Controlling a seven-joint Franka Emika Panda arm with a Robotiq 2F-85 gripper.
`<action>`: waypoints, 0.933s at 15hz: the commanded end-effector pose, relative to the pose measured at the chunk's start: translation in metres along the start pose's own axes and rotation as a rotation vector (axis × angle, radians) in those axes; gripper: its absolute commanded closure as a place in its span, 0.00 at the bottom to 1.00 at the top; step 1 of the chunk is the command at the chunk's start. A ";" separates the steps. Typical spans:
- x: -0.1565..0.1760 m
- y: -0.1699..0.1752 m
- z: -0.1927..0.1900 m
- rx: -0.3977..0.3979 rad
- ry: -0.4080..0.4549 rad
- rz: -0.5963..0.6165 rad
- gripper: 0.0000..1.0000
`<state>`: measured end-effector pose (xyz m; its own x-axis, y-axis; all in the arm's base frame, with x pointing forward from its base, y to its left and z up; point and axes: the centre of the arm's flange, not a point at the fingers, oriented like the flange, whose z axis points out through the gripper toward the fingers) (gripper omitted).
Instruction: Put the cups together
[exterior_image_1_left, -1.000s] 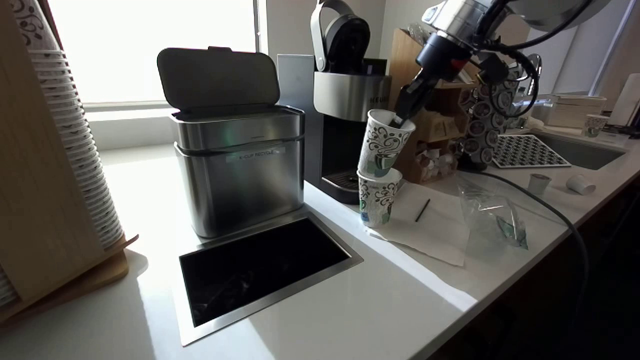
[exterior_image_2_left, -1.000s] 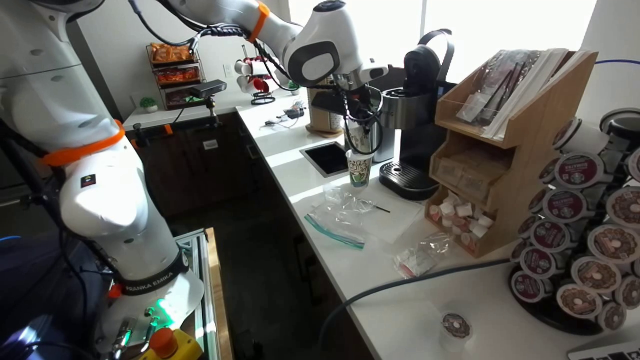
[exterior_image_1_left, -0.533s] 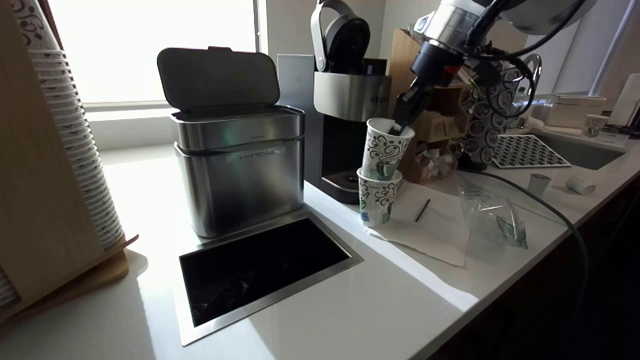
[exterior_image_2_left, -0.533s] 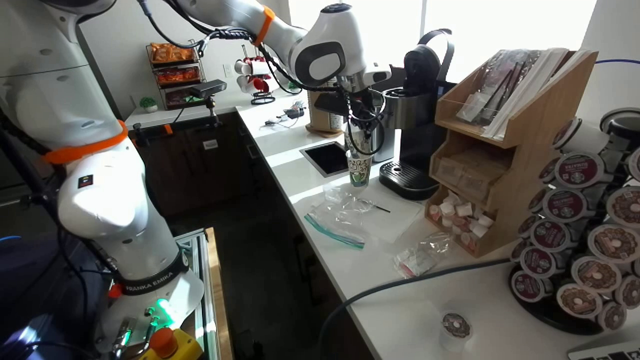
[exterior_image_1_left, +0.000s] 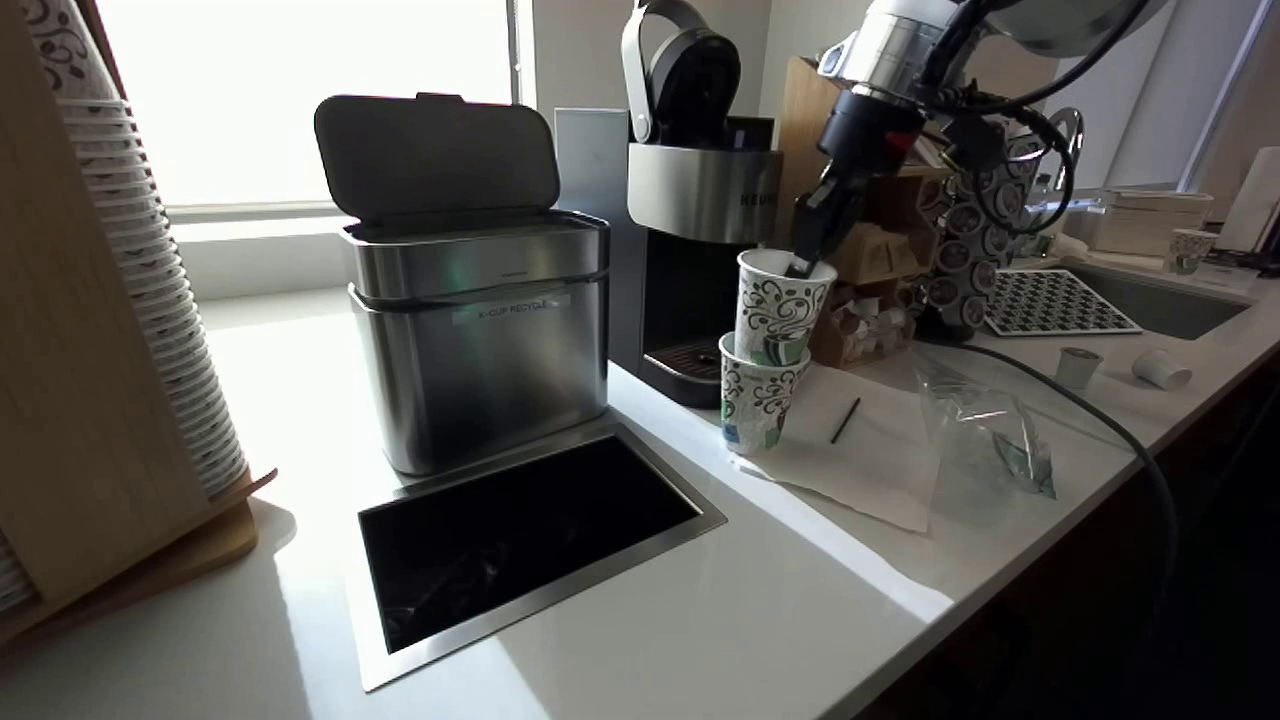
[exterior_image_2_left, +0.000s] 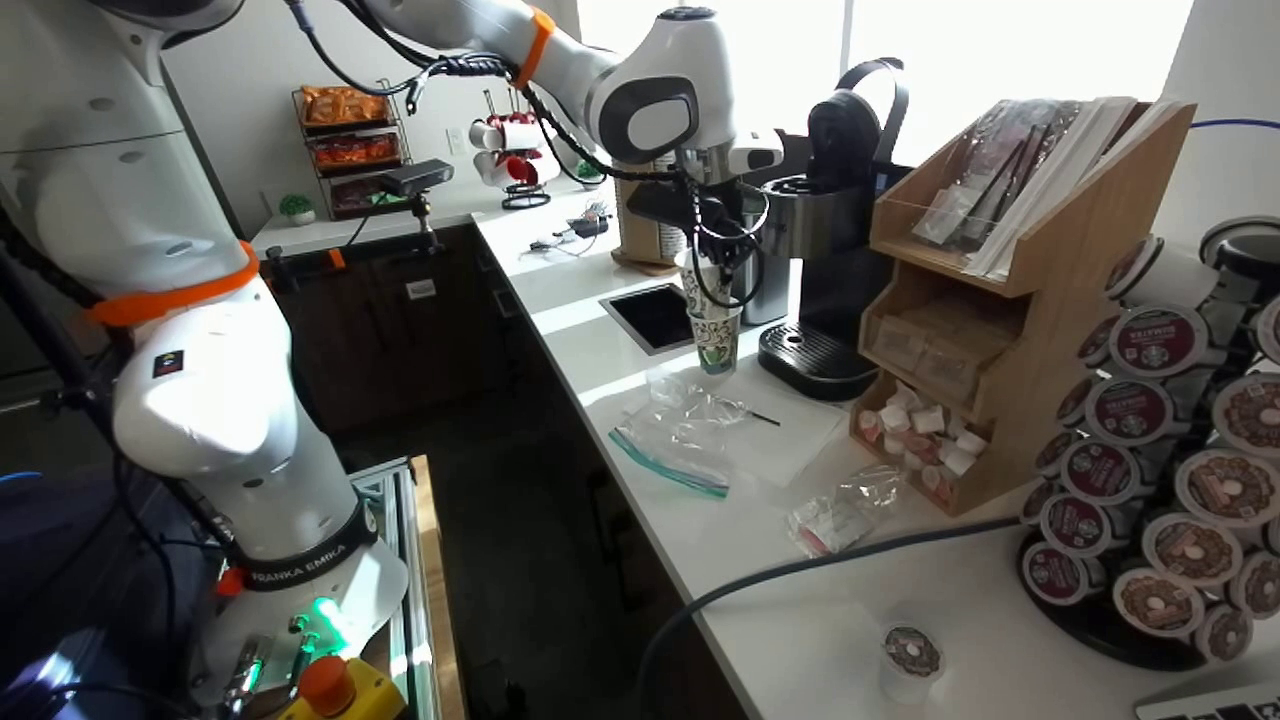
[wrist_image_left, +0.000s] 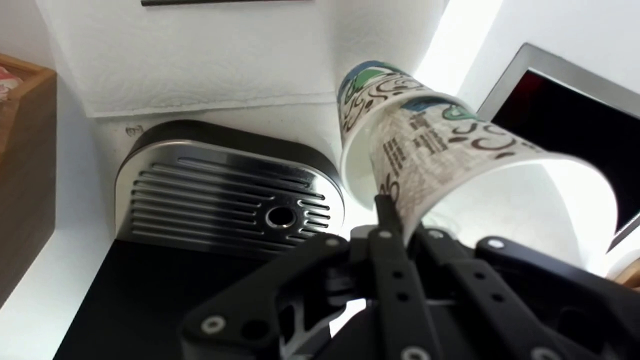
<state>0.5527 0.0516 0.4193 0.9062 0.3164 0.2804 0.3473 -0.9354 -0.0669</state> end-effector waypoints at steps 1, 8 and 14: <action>0.004 0.003 0.002 0.000 -0.048 0.020 0.99; 0.002 0.010 0.005 -0.020 -0.053 0.038 0.57; 0.002 0.008 0.001 -0.019 -0.047 0.038 0.13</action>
<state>0.5549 0.0424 0.4147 0.9229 0.2929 0.2501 0.3165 -0.9468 -0.0590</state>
